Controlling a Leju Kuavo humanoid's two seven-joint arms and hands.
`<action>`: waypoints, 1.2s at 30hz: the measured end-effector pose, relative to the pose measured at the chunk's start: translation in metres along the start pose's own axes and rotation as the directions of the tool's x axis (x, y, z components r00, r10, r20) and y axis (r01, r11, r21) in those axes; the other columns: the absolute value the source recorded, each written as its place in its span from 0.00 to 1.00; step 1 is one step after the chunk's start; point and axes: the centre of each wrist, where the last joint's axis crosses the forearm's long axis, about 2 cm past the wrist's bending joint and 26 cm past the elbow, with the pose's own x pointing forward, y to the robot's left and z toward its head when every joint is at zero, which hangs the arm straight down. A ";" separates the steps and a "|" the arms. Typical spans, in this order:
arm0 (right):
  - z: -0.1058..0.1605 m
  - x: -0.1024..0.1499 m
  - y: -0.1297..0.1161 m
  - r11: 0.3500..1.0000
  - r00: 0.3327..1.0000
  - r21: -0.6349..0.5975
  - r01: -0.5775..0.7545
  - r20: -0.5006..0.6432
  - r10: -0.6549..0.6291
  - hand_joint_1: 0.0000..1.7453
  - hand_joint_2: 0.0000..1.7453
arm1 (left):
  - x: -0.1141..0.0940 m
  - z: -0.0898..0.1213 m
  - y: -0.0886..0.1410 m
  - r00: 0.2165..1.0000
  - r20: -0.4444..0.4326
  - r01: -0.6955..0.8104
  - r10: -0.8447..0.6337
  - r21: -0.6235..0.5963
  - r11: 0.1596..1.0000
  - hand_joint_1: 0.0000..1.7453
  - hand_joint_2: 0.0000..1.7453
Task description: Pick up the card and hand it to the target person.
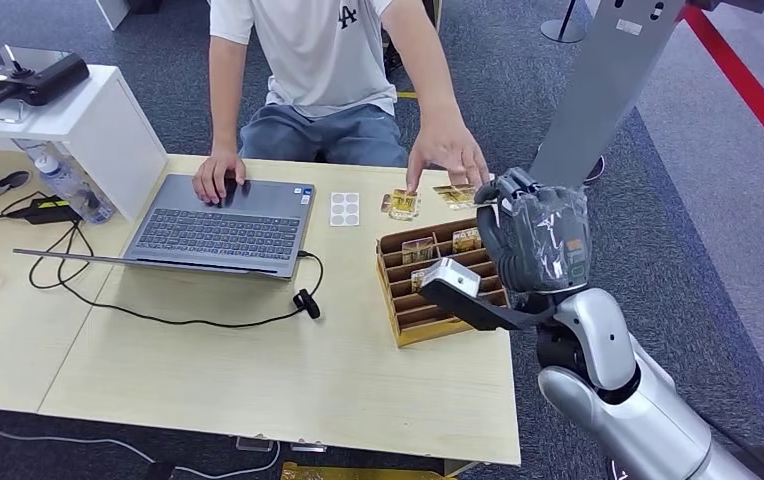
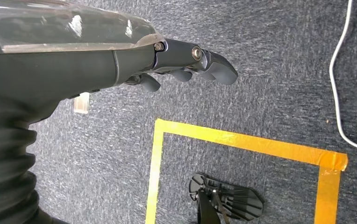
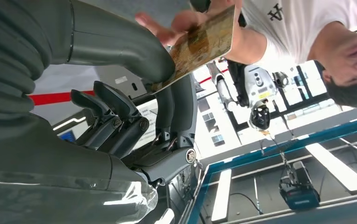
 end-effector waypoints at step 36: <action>0.038 -0.009 0.020 0.767 0.810 0.261 0.586 -0.217 -0.545 0.00 1.00 | 0.000 0.000 0.000 1.000 -0.015 -0.006 0.006 0.031 1.000 0.00 0.00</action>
